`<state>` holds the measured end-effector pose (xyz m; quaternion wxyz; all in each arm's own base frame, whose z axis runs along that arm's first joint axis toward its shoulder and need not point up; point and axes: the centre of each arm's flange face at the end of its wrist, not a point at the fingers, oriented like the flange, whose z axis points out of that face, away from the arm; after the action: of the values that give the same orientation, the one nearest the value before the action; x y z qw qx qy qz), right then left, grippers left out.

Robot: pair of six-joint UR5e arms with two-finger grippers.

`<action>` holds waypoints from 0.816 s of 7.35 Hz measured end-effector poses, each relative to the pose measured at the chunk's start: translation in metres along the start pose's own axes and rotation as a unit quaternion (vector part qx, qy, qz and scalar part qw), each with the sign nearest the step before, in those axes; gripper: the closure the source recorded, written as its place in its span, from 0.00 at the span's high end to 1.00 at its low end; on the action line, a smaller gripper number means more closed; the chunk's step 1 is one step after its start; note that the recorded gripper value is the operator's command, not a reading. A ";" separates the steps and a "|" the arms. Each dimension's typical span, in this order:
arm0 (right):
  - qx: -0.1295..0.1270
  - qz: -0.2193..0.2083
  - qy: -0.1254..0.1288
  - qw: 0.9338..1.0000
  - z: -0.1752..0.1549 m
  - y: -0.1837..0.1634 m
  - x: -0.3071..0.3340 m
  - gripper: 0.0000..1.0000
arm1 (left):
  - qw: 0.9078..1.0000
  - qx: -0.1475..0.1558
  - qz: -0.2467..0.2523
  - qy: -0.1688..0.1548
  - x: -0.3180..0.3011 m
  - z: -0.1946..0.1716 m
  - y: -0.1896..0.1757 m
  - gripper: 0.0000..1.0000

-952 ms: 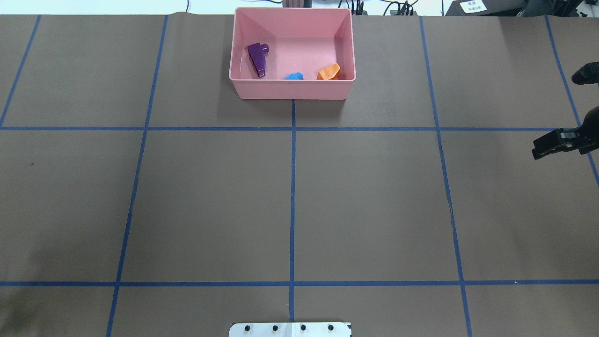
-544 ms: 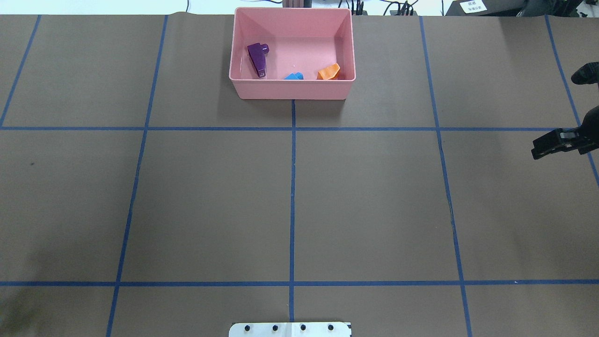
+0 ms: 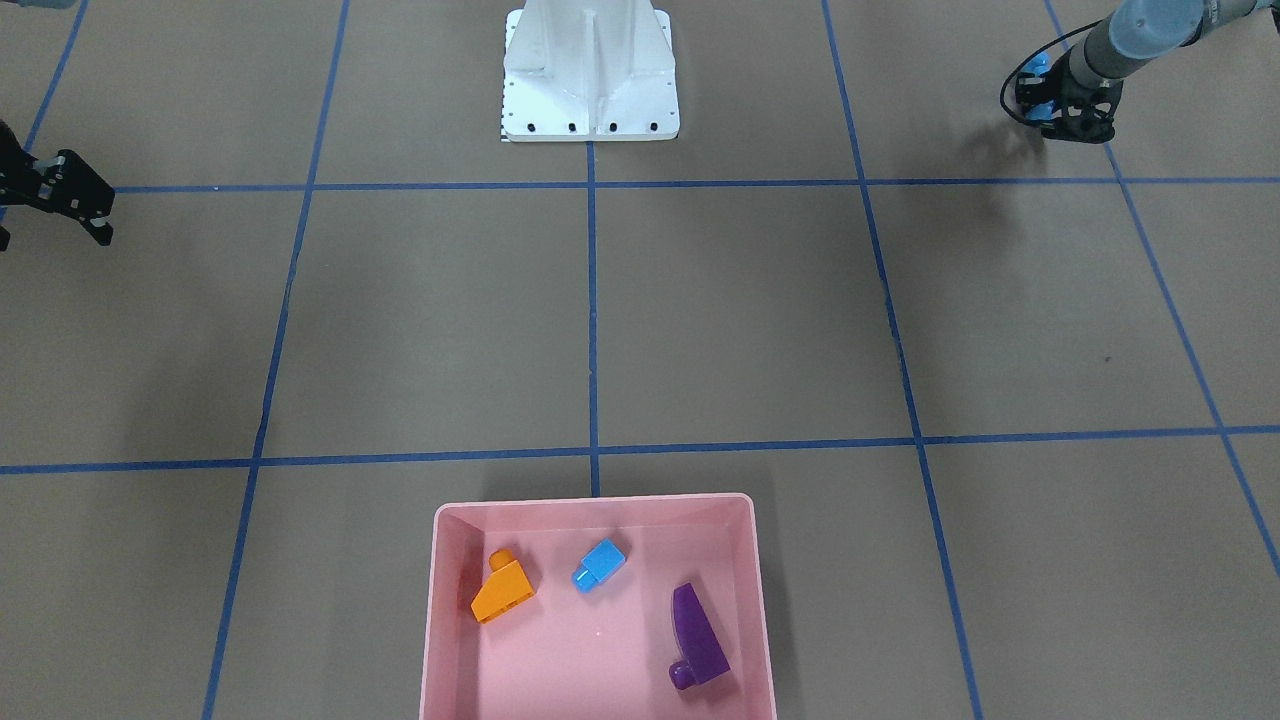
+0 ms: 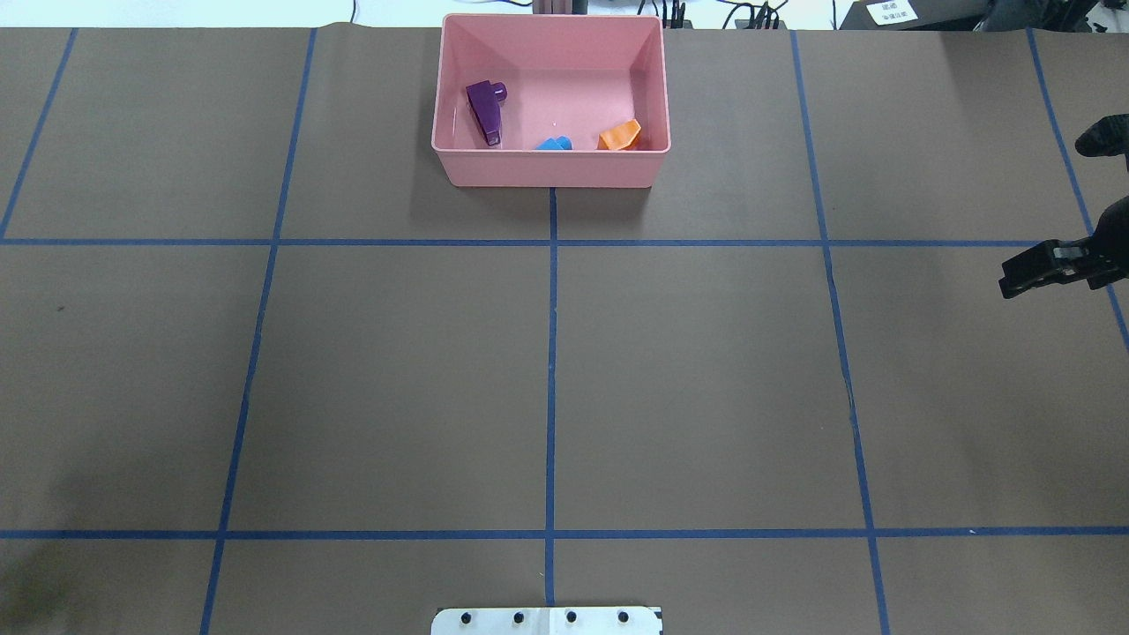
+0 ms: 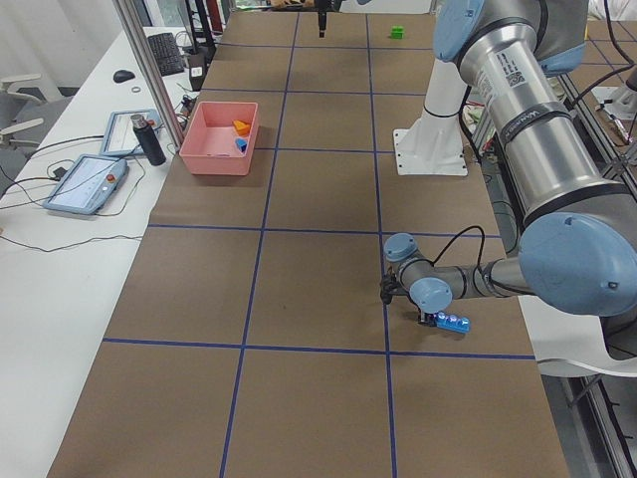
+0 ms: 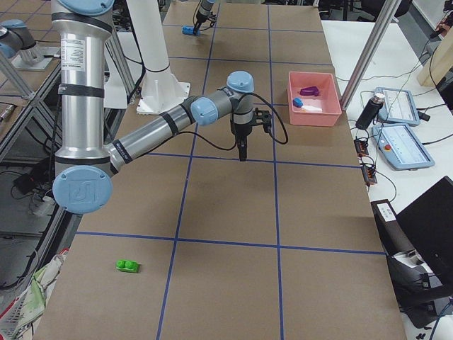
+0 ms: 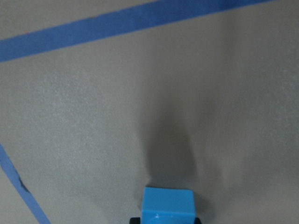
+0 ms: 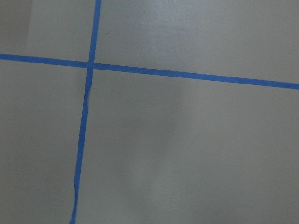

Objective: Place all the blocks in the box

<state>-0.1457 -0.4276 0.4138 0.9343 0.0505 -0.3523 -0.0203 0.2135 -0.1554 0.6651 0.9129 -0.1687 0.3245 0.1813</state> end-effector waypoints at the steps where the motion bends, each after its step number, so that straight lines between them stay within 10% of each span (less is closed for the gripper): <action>1: 0.001 0.000 0.000 1.000 -0.001 0.000 -0.001 1.00 | 1.000 -0.001 0.008 0.025 0.018 -0.017 0.003 0.00; 3: 0.003 -0.001 0.001 1.000 -0.001 -0.002 -0.001 1.00 | 0.994 0.040 0.009 0.099 0.055 -0.081 -0.006 0.00; 6: 0.007 -0.004 0.001 1.000 -0.001 -0.007 -0.005 1.00 | 0.959 0.171 -0.038 0.221 0.088 -0.222 -0.086 0.00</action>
<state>-0.1488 -0.4337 0.4095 0.9341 0.0582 -0.3515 -0.0215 0.1975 -0.3059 0.4614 0.8400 -0.0584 0.5375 0.0462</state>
